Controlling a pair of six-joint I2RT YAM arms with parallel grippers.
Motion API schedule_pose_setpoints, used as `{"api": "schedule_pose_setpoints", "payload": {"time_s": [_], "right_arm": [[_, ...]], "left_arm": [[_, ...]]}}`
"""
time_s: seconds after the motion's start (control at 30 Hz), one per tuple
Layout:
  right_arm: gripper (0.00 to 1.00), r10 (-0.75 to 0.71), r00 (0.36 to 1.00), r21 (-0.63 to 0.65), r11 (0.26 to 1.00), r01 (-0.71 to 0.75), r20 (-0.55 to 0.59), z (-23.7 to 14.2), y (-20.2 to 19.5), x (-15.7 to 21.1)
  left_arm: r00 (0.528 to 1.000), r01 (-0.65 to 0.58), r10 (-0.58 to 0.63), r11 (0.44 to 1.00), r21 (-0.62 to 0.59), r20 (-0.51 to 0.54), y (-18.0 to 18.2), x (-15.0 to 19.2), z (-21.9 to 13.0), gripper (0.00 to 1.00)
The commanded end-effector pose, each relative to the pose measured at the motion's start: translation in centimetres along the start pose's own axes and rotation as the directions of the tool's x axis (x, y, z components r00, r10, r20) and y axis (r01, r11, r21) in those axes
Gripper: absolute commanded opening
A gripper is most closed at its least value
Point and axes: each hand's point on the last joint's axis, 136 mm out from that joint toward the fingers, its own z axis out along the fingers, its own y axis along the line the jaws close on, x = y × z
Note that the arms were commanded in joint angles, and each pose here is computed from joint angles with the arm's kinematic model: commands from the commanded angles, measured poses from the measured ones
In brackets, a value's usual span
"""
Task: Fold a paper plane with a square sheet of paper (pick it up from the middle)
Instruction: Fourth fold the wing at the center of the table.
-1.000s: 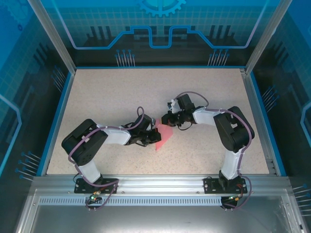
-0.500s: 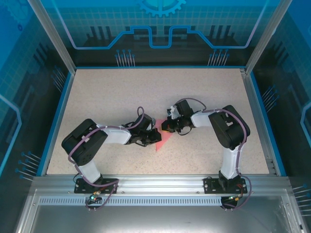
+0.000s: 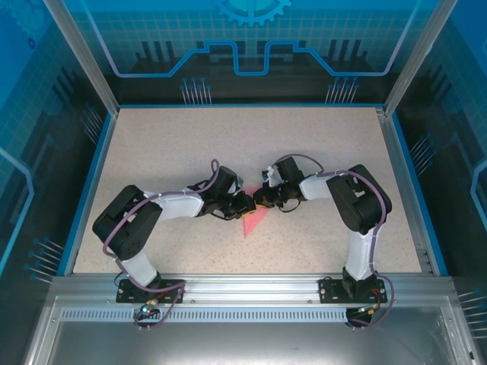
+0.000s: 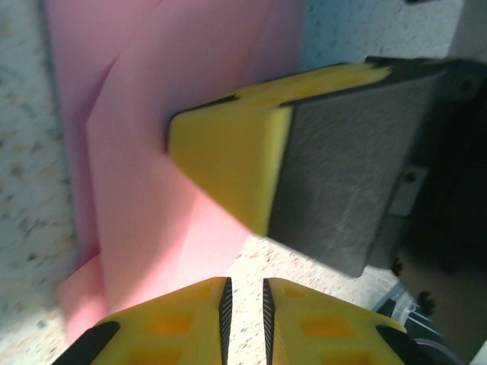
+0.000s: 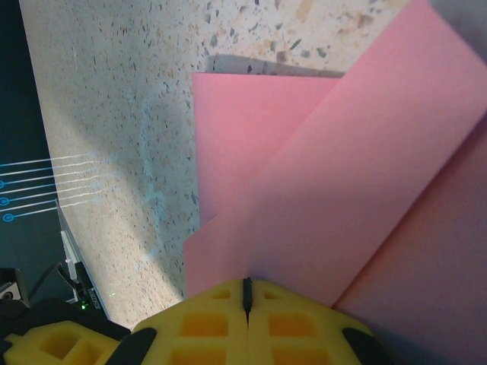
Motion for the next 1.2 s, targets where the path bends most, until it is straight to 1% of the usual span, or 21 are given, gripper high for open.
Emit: {"api": "schedule_pose_setpoints", "payload": {"time_s": [0.0,0.17,0.3,0.4,0.47,0.6,0.7,0.77,0.83,0.9,1.0,1.17], "right_arm": [[0.03,0.080,0.997,0.113,0.991,-0.078,-0.020,0.7,-4.3,1.5],[0.03,0.085,0.996,0.118,0.990,-0.082,-0.023,0.7,-4.4,1.6],[0.03,0.091,0.996,0.122,0.989,-0.087,-0.024,0.7,-4.6,1.6],[0.02,0.090,0.996,0.121,0.989,-0.087,-0.023,0.7,-4.6,1.5],[0.03,0.091,0.996,0.124,0.988,-0.088,-0.022,0.6,-4.7,1.5],[0.03,0.095,0.995,0.126,0.988,-0.091,-0.026,0.7,-4.7,1.7],[0.02,0.095,0.995,0.124,0.988,-0.091,-0.028,0.7,-4.7,1.8],[0.02,0.096,0.995,0.127,0.988,-0.092,-0.026,0.6,-4.7,1.8],[0.02,0.096,0.995,0.129,0.987,-0.092,-0.026,0.6,-4.8,1.9],[0.02,0.100,0.995,0.128,0.987,-0.096,-0.026,0.6,-4.9,1.9],[0.02,0.100,0.995,0.125,0.987,-0.096,-0.028,0.7,-4.8,1.8],[0.02,0.099,0.995,0.128,0.987,-0.095,-0.027,0.7,-4.9,1.8]], "left_arm": [[0.997,0.063,-0.064,0.998,-0.010,-0.039,0.9,0.3,1.1,0.21],[0.990,0.103,-0.106,0.994,-0.031,-0.092,3.2,2.1,1.7,0.21],[0.987,0.105,-0.115,0.990,-0.096,-0.111,5.3,3.5,1.0,0.21],[0.986,0.097,-0.111,0.989,-0.115,-0.124,5.9,4.2,0.4,0.20],[0.986,0.093,-0.106,0.990,-0.105,-0.129,5.7,4.5,0.1,0.20],[0.990,0.055,-0.063,0.996,-0.064,-0.128,3.9,4.3,-0.6,0.21],[0.994,0.027,-0.028,1.000,-0.011,-0.104,1.6,3.6,-1.2,0.20],[0.997,0.030,-0.025,0.998,0.060,-0.076,-0.5,2.8,-1.8,0.21],[0.998,0.021,-0.016,0.996,0.085,-0.054,-1.9,2.4,-1.9,0.22],[0.998,0.011,-0.005,0.996,0.091,-0.062,-2.5,2.4,-1.5,0.22],[0.994,0.016,-0.009,0.998,0.063,-0.107,-2.0,3.2,0.0,0.21],[0.990,0.072,-0.077,0.996,-0.044,-0.121,2.0,4.5,1.3,0.20]]}}
